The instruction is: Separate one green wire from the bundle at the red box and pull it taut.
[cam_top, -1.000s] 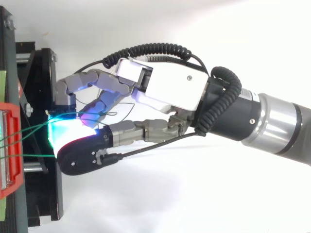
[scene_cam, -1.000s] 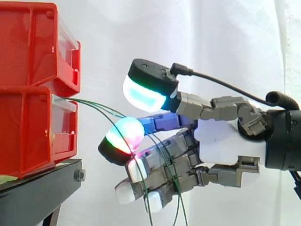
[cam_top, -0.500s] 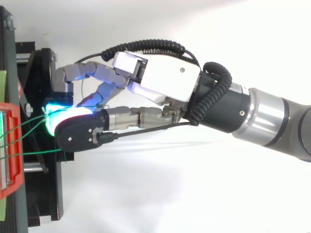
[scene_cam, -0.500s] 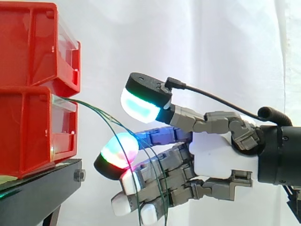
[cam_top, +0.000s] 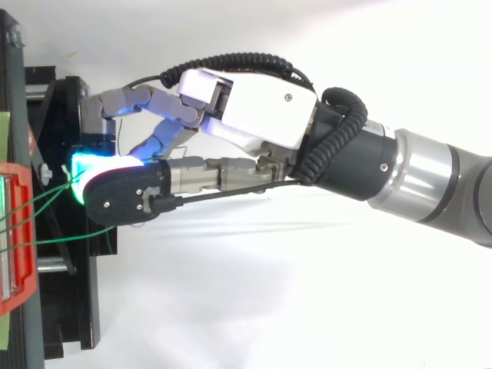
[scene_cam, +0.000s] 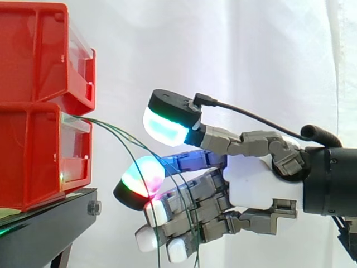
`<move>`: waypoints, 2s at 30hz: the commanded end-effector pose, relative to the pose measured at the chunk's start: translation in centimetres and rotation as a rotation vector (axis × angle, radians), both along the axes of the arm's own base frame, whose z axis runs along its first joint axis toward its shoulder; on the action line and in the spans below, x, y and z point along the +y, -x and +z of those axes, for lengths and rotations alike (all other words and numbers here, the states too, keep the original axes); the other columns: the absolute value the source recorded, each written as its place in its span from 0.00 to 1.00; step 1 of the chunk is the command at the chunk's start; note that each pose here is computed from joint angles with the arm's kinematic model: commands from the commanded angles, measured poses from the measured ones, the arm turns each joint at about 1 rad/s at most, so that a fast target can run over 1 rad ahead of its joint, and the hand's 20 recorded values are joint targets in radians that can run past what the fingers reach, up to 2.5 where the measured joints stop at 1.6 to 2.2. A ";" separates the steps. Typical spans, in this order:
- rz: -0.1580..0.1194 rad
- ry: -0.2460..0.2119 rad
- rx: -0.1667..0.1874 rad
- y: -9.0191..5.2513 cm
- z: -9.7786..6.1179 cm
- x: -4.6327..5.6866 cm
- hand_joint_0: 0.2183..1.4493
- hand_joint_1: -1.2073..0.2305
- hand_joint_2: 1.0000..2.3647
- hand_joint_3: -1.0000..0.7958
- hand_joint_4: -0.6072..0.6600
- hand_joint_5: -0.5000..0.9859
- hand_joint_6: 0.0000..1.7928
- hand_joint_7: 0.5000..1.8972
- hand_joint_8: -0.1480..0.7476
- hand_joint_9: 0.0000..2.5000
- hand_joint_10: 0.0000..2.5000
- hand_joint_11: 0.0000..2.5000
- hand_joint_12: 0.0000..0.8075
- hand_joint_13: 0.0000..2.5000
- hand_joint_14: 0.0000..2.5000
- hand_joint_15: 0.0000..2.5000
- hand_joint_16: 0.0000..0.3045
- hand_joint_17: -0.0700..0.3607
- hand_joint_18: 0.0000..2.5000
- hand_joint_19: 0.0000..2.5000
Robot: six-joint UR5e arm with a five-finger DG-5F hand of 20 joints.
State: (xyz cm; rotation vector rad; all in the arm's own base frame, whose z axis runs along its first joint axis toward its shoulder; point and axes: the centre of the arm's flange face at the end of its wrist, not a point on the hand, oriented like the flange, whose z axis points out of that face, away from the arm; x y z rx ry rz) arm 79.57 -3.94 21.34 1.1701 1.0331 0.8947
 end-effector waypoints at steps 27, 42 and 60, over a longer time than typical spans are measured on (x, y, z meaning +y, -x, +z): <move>0.027 -0.013 0.017 -1.3 4.5 0.7 0.31 0.36 0.01 0.42 0.66 0.19 0.47 0.48 0.52 0.42 0.01 0.28 0.44 0.39 0.01 0.18 0.16 0.42 0.33 0.27; 0.035 -0.016 0.046 -0.9 5.5 0.8 0.30 0.48 0.01 0.40 0.66 0.22 0.47 0.54 0.55 0.46 0.01 0.28 0.45 0.41 0.01 0.18 0.16 0.42 0.35 0.29; 0.031 -0.020 0.054 -0.8 5.4 0.3 0.29 0.40 0.01 0.39 0.66 0.22 0.47 0.54 0.54 0.46 0.01 0.29 0.45 0.40 0.01 0.18 0.16 0.42 0.36 0.28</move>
